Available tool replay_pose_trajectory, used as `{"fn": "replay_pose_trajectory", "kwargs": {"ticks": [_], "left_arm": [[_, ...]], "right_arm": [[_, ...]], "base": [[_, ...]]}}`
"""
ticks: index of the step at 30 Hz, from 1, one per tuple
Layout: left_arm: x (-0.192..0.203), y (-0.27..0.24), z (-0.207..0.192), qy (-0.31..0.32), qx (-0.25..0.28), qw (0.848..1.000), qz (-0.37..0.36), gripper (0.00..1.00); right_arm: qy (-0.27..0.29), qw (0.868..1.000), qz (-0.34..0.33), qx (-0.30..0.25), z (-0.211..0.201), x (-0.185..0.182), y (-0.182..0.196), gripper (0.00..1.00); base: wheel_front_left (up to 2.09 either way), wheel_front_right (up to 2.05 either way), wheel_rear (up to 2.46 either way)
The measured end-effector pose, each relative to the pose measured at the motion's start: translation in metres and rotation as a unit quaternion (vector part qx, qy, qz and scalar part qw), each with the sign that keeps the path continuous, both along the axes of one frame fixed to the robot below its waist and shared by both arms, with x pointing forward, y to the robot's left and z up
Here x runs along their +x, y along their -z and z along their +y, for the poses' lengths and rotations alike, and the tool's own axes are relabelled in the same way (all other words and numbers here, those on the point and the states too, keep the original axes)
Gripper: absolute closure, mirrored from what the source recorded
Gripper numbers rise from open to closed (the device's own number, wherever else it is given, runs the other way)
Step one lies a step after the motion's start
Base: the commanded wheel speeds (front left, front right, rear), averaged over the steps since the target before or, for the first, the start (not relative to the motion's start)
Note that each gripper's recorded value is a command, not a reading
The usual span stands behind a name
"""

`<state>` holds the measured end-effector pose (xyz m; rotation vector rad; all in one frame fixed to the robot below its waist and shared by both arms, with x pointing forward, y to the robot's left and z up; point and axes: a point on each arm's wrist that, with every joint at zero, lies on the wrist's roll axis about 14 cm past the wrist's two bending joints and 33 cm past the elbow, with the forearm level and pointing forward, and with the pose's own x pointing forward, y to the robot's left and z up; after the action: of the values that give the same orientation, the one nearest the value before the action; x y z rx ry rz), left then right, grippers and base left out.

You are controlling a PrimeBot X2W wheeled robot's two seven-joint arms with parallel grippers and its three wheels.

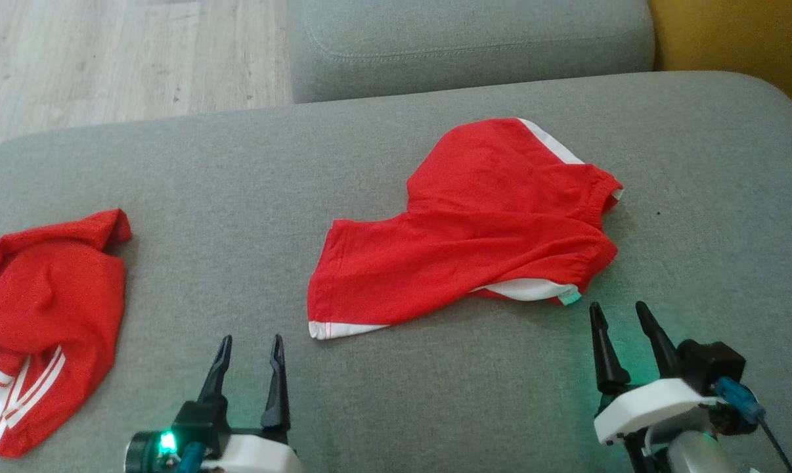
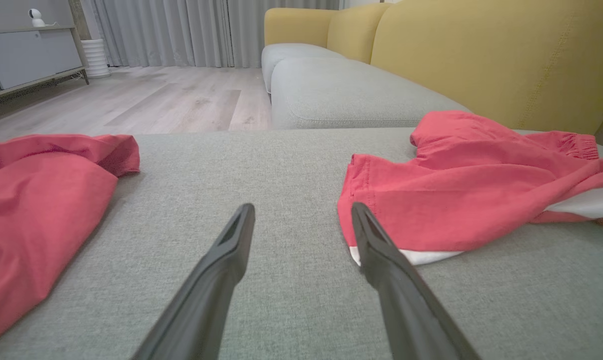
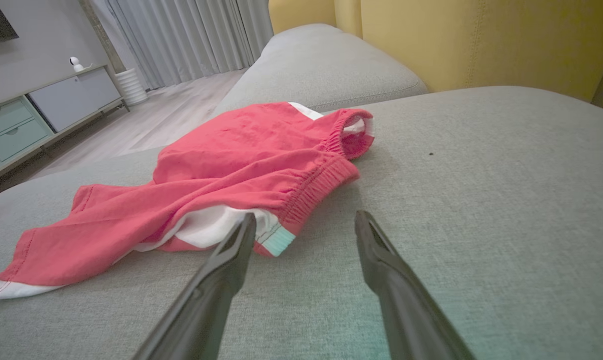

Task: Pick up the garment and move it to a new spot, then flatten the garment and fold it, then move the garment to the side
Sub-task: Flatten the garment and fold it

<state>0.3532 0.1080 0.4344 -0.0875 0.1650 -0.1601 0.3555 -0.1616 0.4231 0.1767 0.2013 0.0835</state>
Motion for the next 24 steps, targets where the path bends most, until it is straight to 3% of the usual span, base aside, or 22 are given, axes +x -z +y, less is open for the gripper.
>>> {"fn": "replay_pose_trajectory", "kwargs": {"ticks": [7,14,24], "left_arm": [[0.000,0.016,-0.025,0.049,-0.021,0.998,0.029,0.00],[0.024,0.025,-0.056,0.096,-0.043,0.993,0.048,0.00],[0.018,0.065,-0.066,0.106,-0.043,0.987,0.115,0.00]], "right_arm": [[-0.013,1.000,0.011,0.001,0.008,0.008,0.007,0.00],[-0.008,1.000,0.017,-0.002,0.004,0.021,0.012,0.00],[0.013,0.999,0.042,-0.007,-0.012,0.016,0.027,0.00]], "base": [[0.00,0.00,0.00],[0.00,0.00,0.00],[0.00,0.00,0.00]]}}
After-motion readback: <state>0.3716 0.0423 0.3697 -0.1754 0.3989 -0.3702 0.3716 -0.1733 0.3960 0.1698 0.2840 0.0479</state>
